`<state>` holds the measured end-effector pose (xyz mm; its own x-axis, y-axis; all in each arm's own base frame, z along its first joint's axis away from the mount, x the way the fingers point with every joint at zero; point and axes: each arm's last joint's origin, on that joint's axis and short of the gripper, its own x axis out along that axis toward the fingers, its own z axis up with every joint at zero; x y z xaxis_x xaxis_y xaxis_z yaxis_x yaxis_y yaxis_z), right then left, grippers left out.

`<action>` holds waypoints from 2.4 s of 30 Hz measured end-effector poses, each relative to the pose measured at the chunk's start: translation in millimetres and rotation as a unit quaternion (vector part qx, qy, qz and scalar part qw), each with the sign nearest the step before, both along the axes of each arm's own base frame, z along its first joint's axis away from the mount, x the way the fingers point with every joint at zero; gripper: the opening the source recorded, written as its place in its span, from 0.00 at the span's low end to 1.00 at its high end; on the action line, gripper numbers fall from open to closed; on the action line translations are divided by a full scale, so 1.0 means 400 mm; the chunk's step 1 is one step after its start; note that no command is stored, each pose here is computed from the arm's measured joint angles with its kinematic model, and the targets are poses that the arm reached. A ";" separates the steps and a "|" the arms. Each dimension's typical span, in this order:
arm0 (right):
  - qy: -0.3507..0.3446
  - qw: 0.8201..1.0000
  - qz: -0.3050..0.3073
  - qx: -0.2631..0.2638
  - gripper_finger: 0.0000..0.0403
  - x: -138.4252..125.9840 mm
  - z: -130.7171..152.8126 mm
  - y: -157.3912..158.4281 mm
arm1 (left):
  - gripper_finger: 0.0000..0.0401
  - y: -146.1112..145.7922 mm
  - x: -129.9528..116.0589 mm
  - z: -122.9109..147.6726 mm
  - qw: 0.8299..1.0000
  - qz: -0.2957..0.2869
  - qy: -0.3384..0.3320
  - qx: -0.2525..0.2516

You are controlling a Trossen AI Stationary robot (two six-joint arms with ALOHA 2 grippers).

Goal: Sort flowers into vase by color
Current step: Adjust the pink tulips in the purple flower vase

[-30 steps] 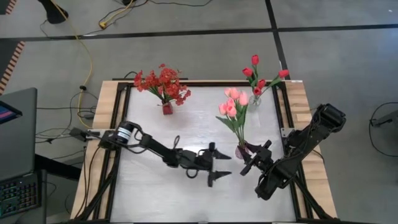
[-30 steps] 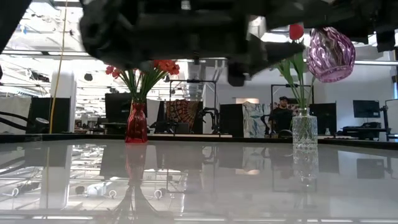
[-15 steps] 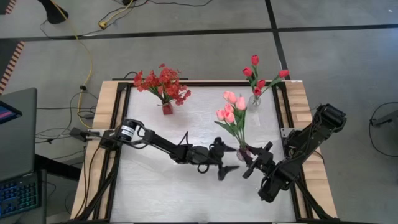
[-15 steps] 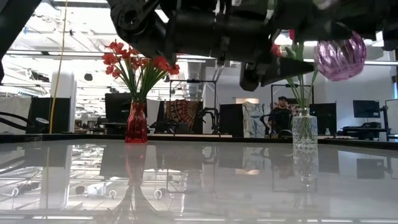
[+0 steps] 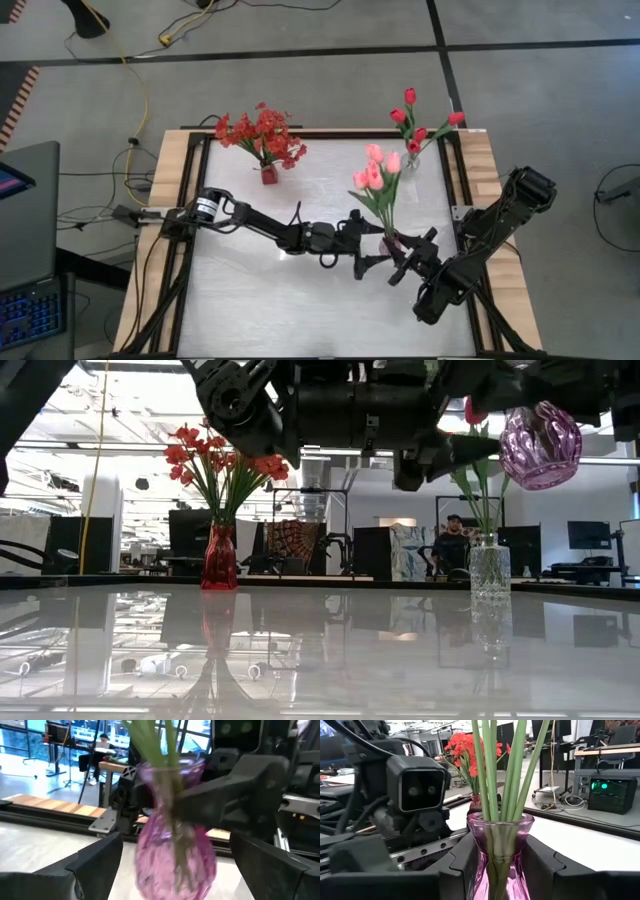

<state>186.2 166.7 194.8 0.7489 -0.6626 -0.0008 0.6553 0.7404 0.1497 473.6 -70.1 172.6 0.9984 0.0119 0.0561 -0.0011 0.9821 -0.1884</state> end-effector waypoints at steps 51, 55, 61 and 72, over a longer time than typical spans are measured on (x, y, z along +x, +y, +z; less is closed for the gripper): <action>0.020 0.999 -0.012 -0.022 0.41 0.016 0.002 -0.005 | 0.64 0.020 0.026 0.008 0.998 -0.022 0.054 -0.013; 0.022 0.999 -0.014 -0.024 0.46 0.017 0.002 -0.007 | 0.64 0.020 0.026 0.008 0.998 -0.018 0.055 -0.013; 0.049 0.998 -0.013 -0.042 0.57 0.018 0.001 -0.009 | 0.64 0.021 0.026 0.001 0.998 -0.016 0.067 -0.011; 0.137 0.990 0.021 0.035 0.68 0.012 0.021 -0.036 | 0.62 0.024 0.023 -0.007 0.995 -0.001 0.096 0.023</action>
